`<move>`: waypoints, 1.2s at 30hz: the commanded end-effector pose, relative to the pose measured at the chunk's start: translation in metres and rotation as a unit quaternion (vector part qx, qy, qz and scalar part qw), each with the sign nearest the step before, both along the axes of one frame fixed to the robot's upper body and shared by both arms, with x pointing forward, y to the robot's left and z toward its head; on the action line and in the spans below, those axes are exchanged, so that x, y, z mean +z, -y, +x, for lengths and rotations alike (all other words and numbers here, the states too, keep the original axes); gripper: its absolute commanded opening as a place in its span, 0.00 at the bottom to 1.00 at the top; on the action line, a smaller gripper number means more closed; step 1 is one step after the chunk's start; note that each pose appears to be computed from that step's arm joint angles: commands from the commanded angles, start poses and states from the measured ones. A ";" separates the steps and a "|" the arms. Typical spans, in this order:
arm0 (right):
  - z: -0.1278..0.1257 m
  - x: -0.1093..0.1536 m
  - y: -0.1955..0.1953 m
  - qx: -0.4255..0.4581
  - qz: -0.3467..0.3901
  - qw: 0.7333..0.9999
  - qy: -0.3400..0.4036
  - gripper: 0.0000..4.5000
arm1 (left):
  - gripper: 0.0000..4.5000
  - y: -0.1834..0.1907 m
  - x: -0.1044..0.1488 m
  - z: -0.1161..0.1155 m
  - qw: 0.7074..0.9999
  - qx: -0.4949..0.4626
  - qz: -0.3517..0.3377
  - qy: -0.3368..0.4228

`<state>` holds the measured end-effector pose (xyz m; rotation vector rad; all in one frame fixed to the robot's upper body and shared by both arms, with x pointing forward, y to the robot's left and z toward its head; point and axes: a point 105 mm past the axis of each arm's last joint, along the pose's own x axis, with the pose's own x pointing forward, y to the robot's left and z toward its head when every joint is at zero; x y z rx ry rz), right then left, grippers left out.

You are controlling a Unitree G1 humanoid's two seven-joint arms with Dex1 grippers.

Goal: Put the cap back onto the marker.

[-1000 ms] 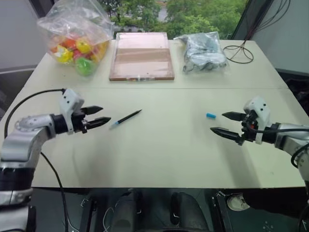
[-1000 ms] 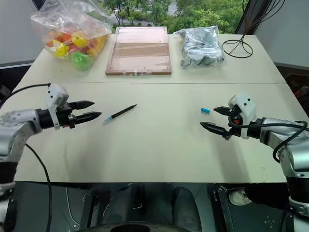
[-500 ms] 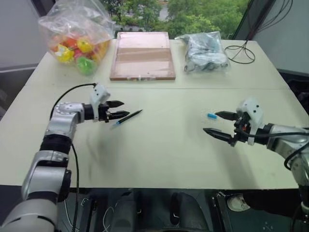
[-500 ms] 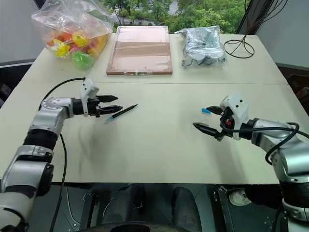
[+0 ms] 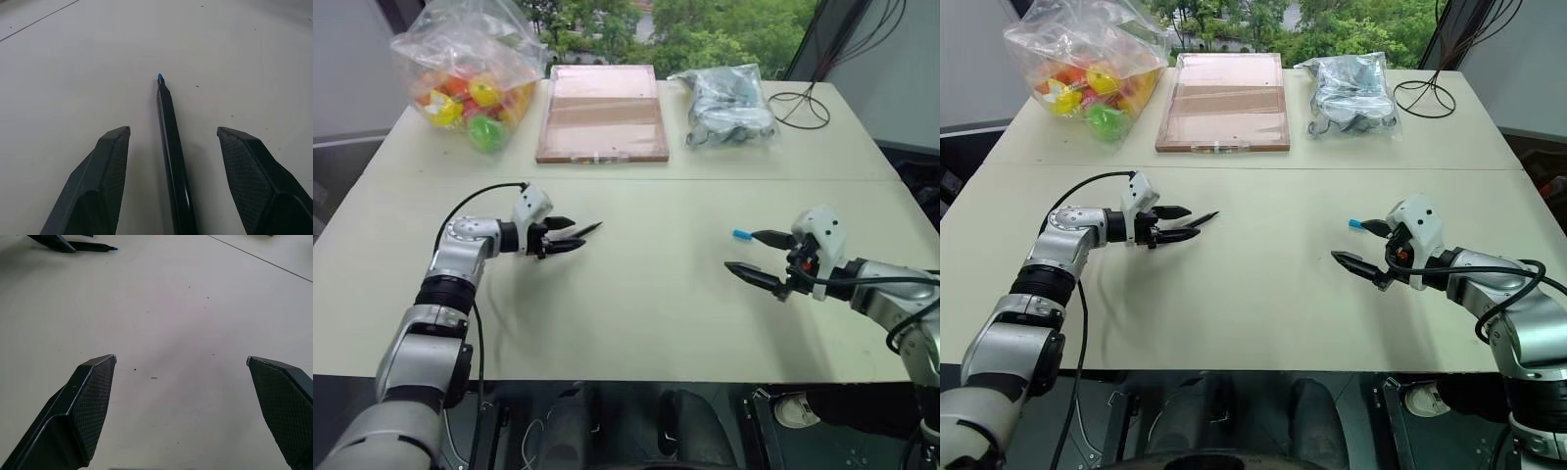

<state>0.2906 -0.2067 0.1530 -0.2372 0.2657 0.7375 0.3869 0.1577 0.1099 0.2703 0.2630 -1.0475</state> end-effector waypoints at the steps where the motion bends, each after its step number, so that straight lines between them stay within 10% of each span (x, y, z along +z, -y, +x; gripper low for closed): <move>1: 0.001 0.012 -0.003 0.006 0.002 1.000 0.030 0.99 | 0.66 0.001 0.001 0.003 1.000 0.005 0.011 0.010; 16: 0.001 0.009 -0.006 -0.001 0.004 0.999 0.035 0.99 | 0.66 0.012 -0.010 0.008 0.999 0.000 0.052 -0.007; 23: 0.001 0.010 -0.004 -0.005 0.001 0.999 0.036 1.00 | 0.02 0.008 -0.016 0.006 0.998 0.002 0.061 -0.014; 36: 0.035 0.021 0.023 -0.025 -0.024 0.996 0.087 1.00 | 0.01 0.012 0.027 0.010 0.996 -0.036 0.054 0.067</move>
